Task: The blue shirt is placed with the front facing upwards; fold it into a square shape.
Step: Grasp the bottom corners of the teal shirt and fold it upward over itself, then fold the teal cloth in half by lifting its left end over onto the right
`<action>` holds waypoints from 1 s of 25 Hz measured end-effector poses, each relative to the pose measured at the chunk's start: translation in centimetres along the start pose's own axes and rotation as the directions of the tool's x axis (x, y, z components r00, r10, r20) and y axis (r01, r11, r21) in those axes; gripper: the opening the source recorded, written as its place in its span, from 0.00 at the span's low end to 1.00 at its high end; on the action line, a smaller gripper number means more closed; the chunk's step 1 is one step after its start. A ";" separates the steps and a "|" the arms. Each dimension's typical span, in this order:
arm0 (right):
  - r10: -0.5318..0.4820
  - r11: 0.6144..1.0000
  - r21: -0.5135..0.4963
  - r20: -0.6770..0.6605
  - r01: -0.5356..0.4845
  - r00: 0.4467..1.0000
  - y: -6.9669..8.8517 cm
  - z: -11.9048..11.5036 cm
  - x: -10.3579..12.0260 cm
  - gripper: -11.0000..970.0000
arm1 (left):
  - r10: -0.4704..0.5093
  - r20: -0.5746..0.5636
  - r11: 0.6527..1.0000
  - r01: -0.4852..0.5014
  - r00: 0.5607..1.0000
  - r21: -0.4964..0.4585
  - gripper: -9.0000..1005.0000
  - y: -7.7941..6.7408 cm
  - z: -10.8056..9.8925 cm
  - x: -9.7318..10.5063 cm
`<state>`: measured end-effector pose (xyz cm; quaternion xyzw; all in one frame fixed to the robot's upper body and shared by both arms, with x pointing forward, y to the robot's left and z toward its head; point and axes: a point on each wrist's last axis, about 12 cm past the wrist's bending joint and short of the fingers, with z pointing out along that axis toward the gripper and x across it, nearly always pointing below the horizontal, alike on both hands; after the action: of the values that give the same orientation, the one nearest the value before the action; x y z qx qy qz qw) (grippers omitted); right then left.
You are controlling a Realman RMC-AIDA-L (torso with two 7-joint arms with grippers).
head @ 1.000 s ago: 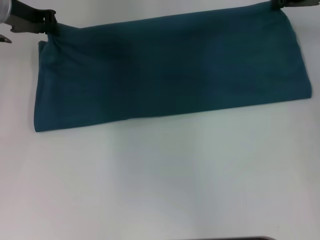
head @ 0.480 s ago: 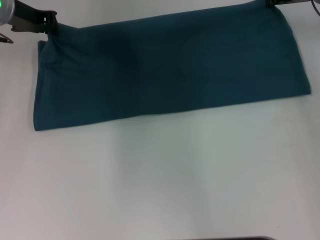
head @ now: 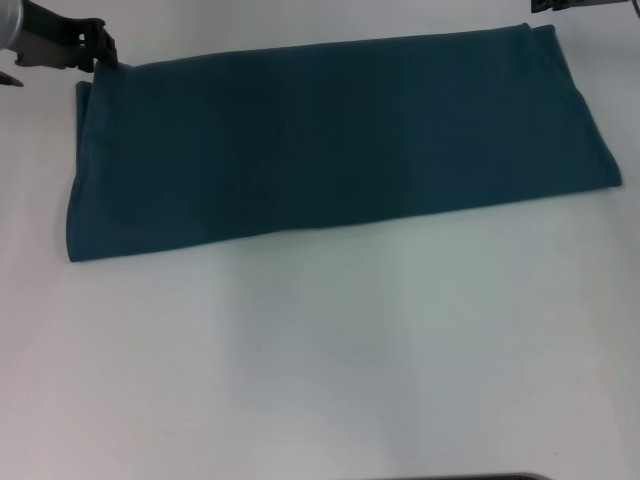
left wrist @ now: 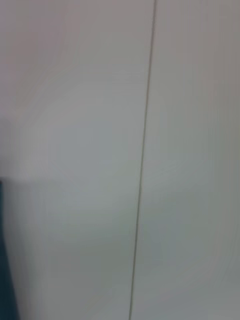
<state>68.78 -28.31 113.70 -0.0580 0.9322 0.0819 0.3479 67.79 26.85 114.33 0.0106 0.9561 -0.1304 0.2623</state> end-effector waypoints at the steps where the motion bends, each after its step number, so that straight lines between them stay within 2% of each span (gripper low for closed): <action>1: 0.005 1.000 0.004 0.003 -0.005 1.000 -0.2 -0.1 -0.1 0.19 | -0.008 -0.001 1.000 0.008 1.000 -0.004 0.18 0.1 0.0 0.0; 3: 0.009 1.000 0.012 0.010 -0.010 1.000 -0.7 -0.4 -0.4 0.20 | -0.021 -0.002 1.000 0.021 1.000 -0.013 0.22 0.3 -0.1 0.0; 8: 0.020 1.000 0.008 0.005 -0.020 1.000 -1.4 -1.0 -0.9 0.44 | -0.068 0.035 0.996 0.070 0.997 -0.058 0.32 1.8 -0.9 -0.2; 11: 0.042 0.999 -0.003 0.003 -0.042 0.999 -1.7 -1.3 -0.9 0.52 | -0.110 0.082 0.992 0.114 0.991 -0.049 0.38 2.9 -2.0 -0.4; 14: 0.076 0.997 -0.027 0.019 -0.076 0.997 -2.4 -2.0 -0.8 0.61 | -0.149 0.109 0.988 0.151 0.983 -0.009 0.49 3.5 -3.0 -0.2; 17: 0.106 0.991 -0.093 0.048 -0.101 0.993 -3.1 -3.1 0.0 0.69 | -0.216 0.122 0.973 0.203 0.969 0.105 0.62 4.2 -4.0 0.6; 18: 0.118 0.987 -0.117 0.058 -0.110 0.991 -3.5 -3.5 0.5 0.69 | -0.245 0.126 0.962 0.225 0.961 0.155 0.66 4.5 -4.3 1.0; 19: 0.144 0.974 -0.187 0.074 -0.129 0.987 -4.0 -4.5 1.7 0.69 | -0.284 0.132 0.941 0.250 0.950 0.230 0.70 5.0 -4.7 1.6; 20: 0.144 0.974 -0.187 0.074 -0.129 0.987 -4.0 -4.5 1.7 0.69 | -0.320 0.140 0.914 0.266 0.937 0.307 0.74 5.5 -5.2 2.2; 21: 0.158 0.965 -0.224 0.088 -0.135 0.983 -4.3 -5.1 2.7 0.70 | -0.359 0.144 0.877 0.281 0.922 0.390 0.78 5.9 -5.7 3.0; 23: 0.178 0.941 -0.311 0.114 -0.135 0.977 -4.7 -5.9 4.9 0.70 | -0.406 0.140 0.825 0.296 0.903 0.480 0.86 6.6 -6.2 4.4; 25: 0.210 0.909 -0.395 0.150 -0.136 0.966 -5.2 -6.8 7.2 0.69 | -0.446 0.106 0.757 0.312 0.889 0.574 0.84 6.7 -6.4 7.0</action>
<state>59.89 -35.07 113.44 -0.0332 0.8625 0.2973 0.4083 59.22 34.59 114.46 -0.1263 0.8230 -0.4464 0.3278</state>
